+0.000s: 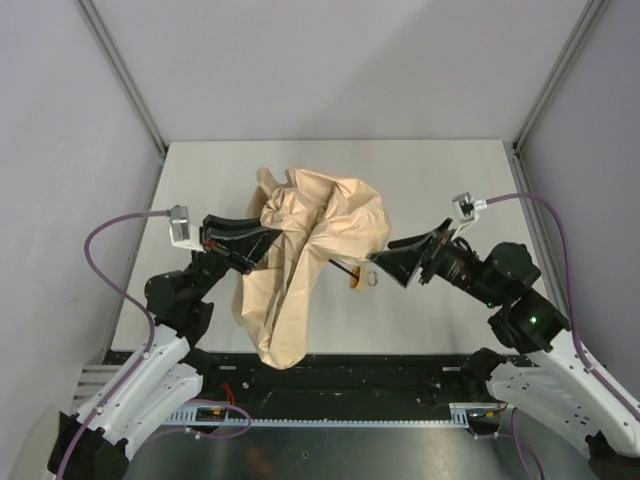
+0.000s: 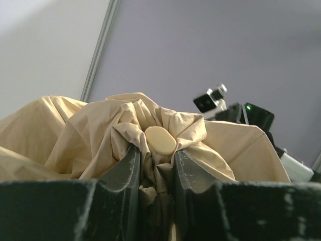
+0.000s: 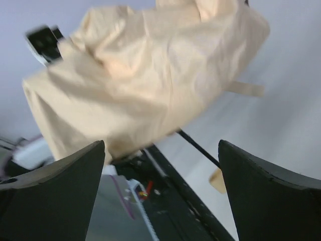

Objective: Put away the umbrella

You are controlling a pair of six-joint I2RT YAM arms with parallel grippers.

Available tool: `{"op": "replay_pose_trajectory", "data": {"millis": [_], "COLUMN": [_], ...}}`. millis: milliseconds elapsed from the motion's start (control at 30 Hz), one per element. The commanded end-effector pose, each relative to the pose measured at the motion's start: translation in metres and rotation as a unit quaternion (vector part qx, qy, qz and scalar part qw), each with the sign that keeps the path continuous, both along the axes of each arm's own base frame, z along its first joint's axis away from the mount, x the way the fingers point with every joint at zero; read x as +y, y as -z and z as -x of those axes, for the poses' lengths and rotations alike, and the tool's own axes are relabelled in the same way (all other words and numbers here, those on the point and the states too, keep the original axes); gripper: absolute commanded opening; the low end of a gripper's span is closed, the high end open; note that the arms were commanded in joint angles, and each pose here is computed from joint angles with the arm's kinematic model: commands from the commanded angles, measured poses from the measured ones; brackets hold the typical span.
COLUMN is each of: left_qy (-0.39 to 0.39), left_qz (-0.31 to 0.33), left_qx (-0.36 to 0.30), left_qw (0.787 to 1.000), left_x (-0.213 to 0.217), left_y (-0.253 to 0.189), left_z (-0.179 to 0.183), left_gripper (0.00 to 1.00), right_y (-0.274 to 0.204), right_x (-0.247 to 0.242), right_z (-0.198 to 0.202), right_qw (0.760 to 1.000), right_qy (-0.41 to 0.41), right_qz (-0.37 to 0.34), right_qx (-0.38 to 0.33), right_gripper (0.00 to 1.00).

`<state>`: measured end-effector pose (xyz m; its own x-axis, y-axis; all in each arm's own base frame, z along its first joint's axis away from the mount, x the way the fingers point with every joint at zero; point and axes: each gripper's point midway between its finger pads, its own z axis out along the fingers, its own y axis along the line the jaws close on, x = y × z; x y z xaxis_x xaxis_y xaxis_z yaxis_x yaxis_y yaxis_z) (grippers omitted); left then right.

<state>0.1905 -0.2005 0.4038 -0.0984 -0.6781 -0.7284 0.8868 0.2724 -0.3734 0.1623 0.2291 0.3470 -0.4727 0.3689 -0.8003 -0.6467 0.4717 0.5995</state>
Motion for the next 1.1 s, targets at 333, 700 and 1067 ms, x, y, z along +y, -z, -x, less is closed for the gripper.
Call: {"op": "replay_pose_trajectory", "data": {"millis": [333,700,1067], "left_qy": [-0.002,-0.146,-0.107], "left_qz": [0.001,0.111,0.175], "left_qx": [-0.128,-0.01,0.002], "left_qw": [0.992,0.983,0.979], "left_x": [0.01,0.049,0.05], "left_y": [-0.024,-0.021,-0.042], "left_z": [0.04,-0.032,-0.035], "left_gripper": [0.0,0.0,0.0], "right_y": [-0.077,-0.104,-0.032], "right_x": [0.031,0.056,0.166], "right_z": [0.019,0.079,0.109], "right_qw": [0.959,0.924,0.907], "right_qy": [-0.202,-0.295,-0.372], "right_qz": [-0.194,-0.233,-0.199], "right_qx": [0.04,-0.069,-0.016], "right_gripper": [0.77,0.01,0.1]}}
